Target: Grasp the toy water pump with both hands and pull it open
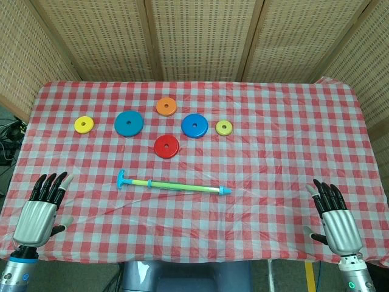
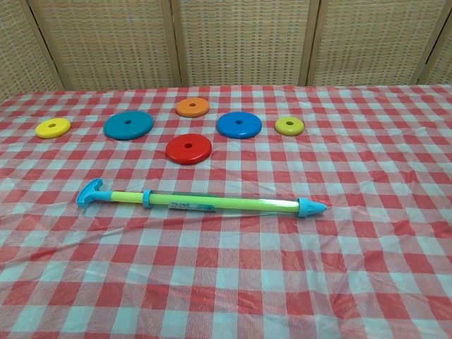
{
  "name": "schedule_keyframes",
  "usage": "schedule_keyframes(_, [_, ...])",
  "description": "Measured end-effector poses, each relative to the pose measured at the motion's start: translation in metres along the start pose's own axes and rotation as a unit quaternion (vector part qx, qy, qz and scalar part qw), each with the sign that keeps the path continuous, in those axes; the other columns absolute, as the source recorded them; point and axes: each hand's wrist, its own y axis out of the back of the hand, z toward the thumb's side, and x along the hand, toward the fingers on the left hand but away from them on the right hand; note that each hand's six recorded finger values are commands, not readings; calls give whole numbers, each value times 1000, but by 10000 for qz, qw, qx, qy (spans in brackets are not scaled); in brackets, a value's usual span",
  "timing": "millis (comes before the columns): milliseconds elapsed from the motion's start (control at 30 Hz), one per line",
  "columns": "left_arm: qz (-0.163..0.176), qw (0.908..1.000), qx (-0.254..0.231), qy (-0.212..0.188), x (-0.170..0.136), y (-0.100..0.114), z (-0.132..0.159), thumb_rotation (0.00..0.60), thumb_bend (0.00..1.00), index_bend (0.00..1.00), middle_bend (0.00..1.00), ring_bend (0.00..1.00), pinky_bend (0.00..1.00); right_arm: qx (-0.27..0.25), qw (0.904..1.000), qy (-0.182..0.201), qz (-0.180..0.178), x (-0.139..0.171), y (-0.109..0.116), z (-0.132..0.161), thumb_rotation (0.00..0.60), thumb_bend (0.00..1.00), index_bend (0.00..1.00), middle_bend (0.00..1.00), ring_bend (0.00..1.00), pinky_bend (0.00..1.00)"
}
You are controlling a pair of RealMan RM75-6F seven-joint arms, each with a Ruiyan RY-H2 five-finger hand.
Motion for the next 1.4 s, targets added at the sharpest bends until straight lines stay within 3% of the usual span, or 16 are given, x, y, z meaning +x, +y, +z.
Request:
schedule_keyframes(1000, [-19, 10000, -25, 71, -1, 1, -3, 600, 53, 0, 0, 0, 0, -12, 10000, 33, 42, 0, -2, 3, 600, 146, 42, 0, 0, 0])
schedule_keyframes(1200, [183, 9997, -147, 4, 3, 7, 2, 600, 62, 0, 5, 4, 6, -52, 10000, 21, 65, 0, -3, 2, 600, 147, 42, 0, 0, 0])
schedule_keyframes(1300, [328, 9991, -249, -49, 10, 11, 8, 600, 66, 10, 186, 143, 126, -96, 9999, 4, 73, -1, -3, 1, 600, 146, 42, 0, 0, 0])
schedule_keyframes(1400, [293, 9992, -230, -122, 19, 11, 15, 600, 67, 43, 431, 336, 278, -122, 9999, 16, 83, -1, -3, 1, 600, 146, 42, 0, 0, 0])
